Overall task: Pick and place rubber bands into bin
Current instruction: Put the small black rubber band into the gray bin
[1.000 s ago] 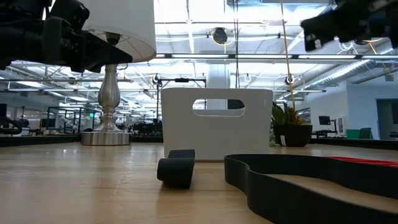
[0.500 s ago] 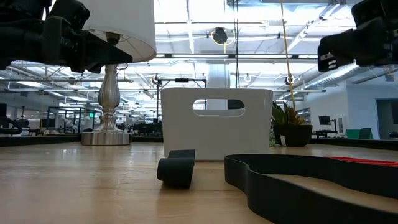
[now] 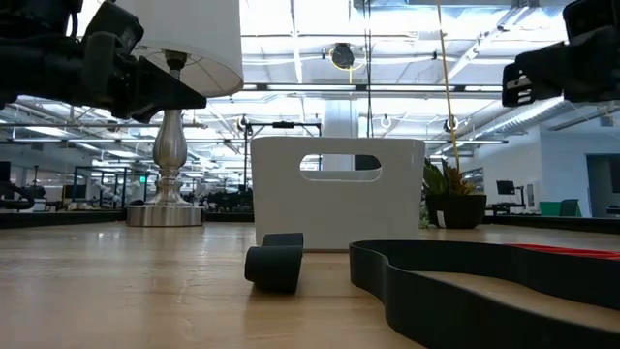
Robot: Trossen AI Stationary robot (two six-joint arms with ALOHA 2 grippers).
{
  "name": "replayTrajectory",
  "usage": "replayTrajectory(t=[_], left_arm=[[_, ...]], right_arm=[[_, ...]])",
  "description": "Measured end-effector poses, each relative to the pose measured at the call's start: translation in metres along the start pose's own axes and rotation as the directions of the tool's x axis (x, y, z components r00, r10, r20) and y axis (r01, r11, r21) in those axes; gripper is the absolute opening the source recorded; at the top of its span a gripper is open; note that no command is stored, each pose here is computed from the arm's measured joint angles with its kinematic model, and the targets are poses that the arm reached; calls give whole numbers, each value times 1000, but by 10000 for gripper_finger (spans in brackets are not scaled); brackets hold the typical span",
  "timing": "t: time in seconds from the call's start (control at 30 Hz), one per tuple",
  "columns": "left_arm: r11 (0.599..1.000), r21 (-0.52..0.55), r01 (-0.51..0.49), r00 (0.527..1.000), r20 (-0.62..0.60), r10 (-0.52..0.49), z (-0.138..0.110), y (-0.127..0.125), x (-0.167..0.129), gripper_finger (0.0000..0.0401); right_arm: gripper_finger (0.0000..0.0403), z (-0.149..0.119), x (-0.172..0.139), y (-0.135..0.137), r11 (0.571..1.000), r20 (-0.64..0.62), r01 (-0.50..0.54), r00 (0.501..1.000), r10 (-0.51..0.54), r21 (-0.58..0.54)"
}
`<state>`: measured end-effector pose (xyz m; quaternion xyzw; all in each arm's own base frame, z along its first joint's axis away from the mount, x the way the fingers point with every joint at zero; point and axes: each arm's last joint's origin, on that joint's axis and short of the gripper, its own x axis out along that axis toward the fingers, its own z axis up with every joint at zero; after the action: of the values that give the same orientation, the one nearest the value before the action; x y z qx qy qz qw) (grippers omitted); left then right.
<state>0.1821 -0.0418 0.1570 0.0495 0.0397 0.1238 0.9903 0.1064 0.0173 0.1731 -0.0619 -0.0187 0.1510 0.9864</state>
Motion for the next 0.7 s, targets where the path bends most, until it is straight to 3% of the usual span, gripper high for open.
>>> replayTrajectory(t=[0.2,0.27,0.43,0.57,0.7], left_arm=[[995,-98,-32,999,31,35,12,-2,6,42],[998,-62,-23,1000,2,23,23,-10,13,36],[999,53,11,979,-202,0,73,-36,34,6],[996,24,80,948,-310,-69,110,-60,37,5],[988,-57,146,945,-287,-157,136,-92,40,7]], right_arm=[[0,4,-6,0,1000,52,-24,998,24,-2],[0,6,-7,1,998,75,-56,996,56,-2],[0,4,-8,0,999,56,-46,997,45,3],[0,4,-8,0,999,59,-45,997,45,-12],[0,5,-8,0,999,65,-43,997,45,-30]])
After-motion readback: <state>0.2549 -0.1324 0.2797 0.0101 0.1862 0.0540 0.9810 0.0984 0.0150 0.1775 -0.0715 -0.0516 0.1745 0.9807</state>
